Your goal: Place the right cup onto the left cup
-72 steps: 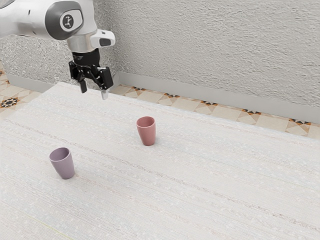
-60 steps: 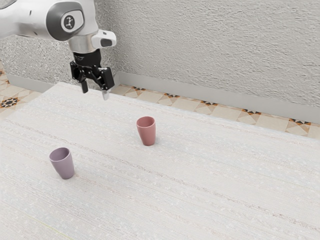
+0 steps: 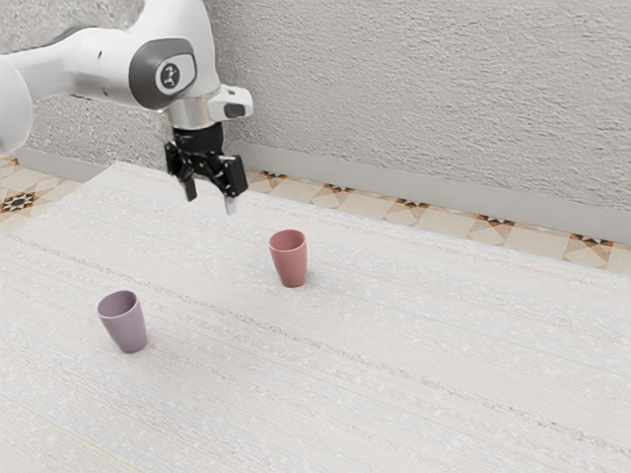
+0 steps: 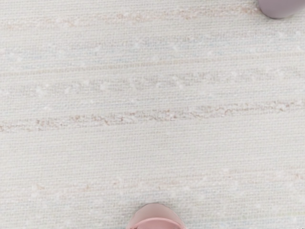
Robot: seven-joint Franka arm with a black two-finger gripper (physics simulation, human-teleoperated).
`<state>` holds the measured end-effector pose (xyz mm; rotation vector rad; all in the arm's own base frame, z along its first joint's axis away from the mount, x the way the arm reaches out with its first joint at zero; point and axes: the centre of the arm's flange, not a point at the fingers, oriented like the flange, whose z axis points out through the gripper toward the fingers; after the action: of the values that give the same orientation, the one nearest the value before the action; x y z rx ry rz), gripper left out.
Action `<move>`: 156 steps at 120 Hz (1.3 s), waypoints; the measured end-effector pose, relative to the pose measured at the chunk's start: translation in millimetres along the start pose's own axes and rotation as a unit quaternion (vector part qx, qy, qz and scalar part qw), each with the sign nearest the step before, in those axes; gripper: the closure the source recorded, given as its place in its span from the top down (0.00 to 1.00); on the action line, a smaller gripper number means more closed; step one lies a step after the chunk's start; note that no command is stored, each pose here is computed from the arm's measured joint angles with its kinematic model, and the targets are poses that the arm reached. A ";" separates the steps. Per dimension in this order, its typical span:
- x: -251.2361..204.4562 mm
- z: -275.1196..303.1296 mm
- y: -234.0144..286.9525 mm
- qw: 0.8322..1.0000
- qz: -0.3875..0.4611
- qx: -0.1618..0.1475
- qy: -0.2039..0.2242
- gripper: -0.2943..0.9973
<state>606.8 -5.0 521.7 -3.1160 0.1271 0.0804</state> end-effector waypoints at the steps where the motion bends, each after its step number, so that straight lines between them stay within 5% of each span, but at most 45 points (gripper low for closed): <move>1: 0.9 1.3 0.1 1.000 0.000 0.000 0.000 0.77; 66: 87.0 94.6 19.6 1.000 0.018 0.000 0.005 0.73; 99: 136.7 138.4 26.4 0.999 0.036 -0.026 0.014 0.72; 156: 165.9 178.1 23.1 0.997 0.071 -0.037 0.018 0.71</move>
<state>761.0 -37.2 334.7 -3.1792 0.3558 0.0316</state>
